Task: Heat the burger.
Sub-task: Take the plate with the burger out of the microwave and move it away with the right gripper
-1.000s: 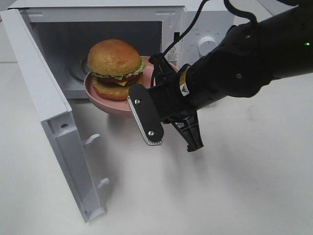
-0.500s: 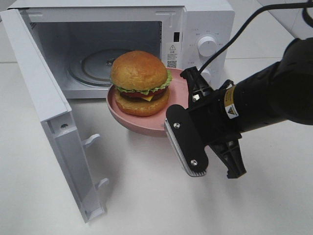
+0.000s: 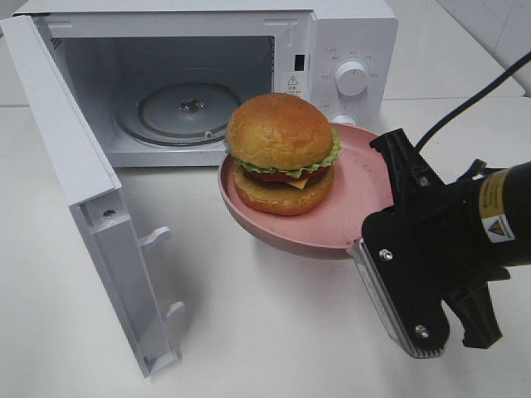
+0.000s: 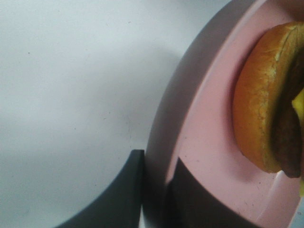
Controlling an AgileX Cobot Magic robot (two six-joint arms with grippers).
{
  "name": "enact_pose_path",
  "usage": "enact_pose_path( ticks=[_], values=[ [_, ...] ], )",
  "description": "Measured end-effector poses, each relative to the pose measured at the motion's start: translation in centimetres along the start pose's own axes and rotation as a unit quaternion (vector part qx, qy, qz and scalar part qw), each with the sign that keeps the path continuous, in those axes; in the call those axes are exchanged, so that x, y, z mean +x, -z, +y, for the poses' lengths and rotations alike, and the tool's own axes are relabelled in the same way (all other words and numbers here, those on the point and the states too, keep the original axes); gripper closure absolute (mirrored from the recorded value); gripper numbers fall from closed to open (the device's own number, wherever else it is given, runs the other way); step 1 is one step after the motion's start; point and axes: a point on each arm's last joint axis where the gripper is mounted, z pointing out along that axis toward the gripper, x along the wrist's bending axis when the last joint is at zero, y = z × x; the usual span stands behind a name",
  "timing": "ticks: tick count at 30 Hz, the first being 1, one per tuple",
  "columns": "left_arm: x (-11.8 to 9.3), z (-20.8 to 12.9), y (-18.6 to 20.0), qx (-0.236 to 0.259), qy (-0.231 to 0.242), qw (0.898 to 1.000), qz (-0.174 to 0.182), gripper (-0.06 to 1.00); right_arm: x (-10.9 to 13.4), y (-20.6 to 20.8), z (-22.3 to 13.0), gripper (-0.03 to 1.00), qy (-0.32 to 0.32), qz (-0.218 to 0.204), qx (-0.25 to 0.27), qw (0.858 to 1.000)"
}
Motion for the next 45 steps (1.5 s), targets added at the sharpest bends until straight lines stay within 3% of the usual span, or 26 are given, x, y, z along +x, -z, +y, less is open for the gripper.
enact_pose_path(
  ticks=[17, 30, 35, 39, 45],
  values=[
    [0.0, 0.0, 0.0, 0.000, 0.000, 1.000, 0.000, 0.02, 3.8, 4.4, -1.8, 0.87, -0.001, -0.010, 0.030, 0.999],
    [0.0, 0.0, 0.0, 0.000, 0.000, 1.000, 0.000, 0.02, 6.0, 6.9, -3.4, 0.87, -0.072, -0.018, 0.082, 0.994],
    [0.0, 0.0, 0.0, 0.000, 0.000, 1.000, 0.000, 0.02, 6.2, 7.2, -4.3, 0.87, -0.108, -0.019, 0.127, 0.986],
    [0.0, 0.0, 0.0, 0.000, 0.000, 1.000, 0.000, 0.02, 6.4, 7.5, -5.2, 0.87, -0.167, -0.028, 0.177, 0.969],
    [0.0, 0.0, 0.0, 0.000, 0.000, 1.000, 0.000, 0.02, 6.6, 7.7, -5.8, 0.87, -0.211, -0.035, 0.211, 0.954]
  ],
)
